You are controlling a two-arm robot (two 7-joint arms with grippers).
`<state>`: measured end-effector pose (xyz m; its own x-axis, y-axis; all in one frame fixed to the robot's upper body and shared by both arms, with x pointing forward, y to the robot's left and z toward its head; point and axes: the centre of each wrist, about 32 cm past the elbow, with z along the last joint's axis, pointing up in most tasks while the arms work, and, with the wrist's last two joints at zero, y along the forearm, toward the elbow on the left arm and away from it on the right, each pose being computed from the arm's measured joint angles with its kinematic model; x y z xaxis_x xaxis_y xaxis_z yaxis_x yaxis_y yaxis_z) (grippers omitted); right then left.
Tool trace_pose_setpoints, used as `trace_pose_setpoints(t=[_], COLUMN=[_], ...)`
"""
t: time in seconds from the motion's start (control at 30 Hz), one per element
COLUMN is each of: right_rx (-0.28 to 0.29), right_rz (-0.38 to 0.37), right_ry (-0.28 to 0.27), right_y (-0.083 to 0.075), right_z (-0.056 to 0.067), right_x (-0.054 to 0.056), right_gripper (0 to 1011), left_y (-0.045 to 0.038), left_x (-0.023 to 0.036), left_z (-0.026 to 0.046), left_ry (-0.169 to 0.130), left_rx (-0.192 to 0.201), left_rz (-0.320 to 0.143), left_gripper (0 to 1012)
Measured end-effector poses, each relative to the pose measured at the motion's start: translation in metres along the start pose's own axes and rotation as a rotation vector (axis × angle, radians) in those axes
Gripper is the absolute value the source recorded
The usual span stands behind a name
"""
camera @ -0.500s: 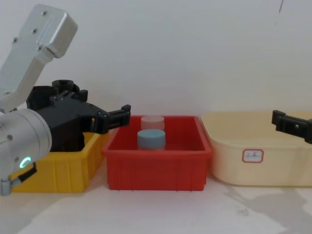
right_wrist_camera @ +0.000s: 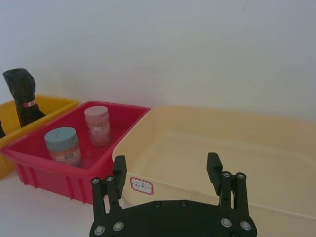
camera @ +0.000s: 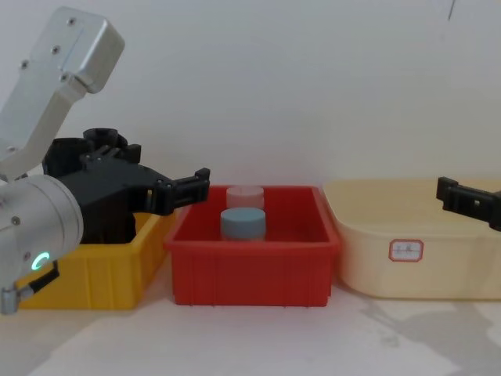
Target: Pick up the garbage bag with the one hand and transfer it to the other hand.
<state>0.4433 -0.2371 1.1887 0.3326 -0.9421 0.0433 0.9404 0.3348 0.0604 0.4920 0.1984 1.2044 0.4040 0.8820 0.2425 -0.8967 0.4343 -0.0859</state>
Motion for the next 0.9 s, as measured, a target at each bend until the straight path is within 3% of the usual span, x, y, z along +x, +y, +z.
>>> trace_pose_setpoints(t=[0.9], right_rx=[0.000], right_rz=[0.000], right_ry=[0.000], right_y=[0.0000], right_z=[0.0000], right_x=[0.0000], right_gripper=[1001], left_y=[0.0000], left_x=[0.0000], left_z=[0.0000], left_ry=[0.000], left_rx=[0.000], left_rz=[0.000], left_gripper=[1001])
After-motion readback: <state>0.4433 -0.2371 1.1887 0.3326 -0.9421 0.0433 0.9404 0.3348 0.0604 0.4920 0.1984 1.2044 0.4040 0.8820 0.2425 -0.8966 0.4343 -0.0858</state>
